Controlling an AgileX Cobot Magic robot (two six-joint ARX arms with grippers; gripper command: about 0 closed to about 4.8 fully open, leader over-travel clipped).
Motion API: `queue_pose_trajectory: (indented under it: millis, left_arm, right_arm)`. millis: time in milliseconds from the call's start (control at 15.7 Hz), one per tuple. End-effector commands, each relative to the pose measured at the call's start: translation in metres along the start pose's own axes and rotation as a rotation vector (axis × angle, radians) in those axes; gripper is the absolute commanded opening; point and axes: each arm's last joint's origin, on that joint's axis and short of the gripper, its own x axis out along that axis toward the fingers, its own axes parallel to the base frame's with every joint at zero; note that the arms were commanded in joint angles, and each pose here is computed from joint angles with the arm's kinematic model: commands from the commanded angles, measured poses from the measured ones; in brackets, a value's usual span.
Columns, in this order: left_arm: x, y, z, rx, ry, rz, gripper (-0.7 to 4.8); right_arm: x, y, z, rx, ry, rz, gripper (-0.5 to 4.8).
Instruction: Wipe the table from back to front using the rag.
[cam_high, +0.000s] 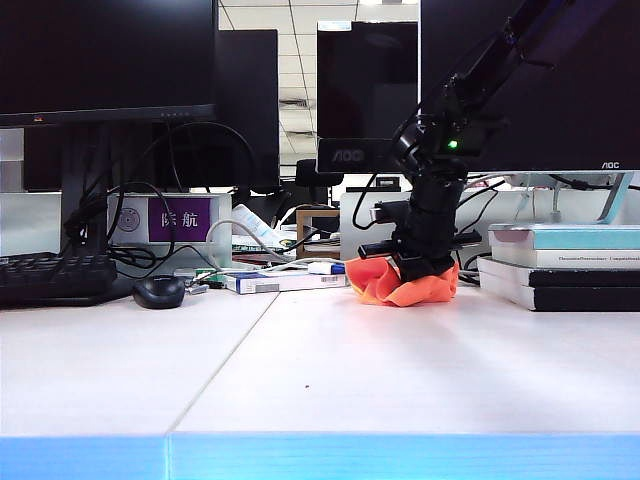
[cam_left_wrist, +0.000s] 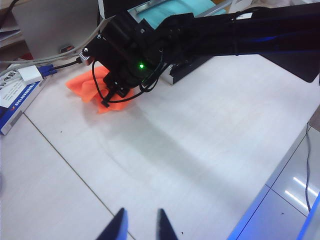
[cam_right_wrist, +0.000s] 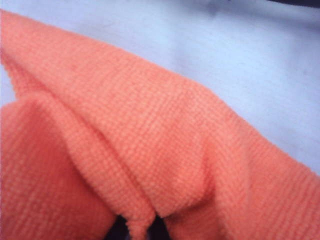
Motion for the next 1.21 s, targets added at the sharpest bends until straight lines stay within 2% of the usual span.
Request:
queue_pose_trajectory:
  millis: [64, 191, 572, 1207]
  left_arm:
    - [-0.002, -0.001, 0.002, 0.001, -0.011, -0.005, 0.84]
    - [-0.002, -0.001, 0.001, -0.001, -0.006, -0.006, 0.84]
    - [-0.002, -0.001, 0.001, 0.0, -0.006, -0.005, 0.84]
    - [-0.002, -0.001, 0.001, -0.001, -0.005, -0.006, 0.84]
  right_arm:
    - [0.009, -0.002, -0.002, -0.028, 0.041, -0.029, -0.06]
    - [0.016, -0.002, -0.001, -0.038, 0.066, -0.032, -0.06]
    - [0.017, -0.004, 0.006, -0.036, 0.027, -0.041, -0.06]
    - [0.014, -0.006, 0.014, -0.126, -0.029, -0.092, -0.06]
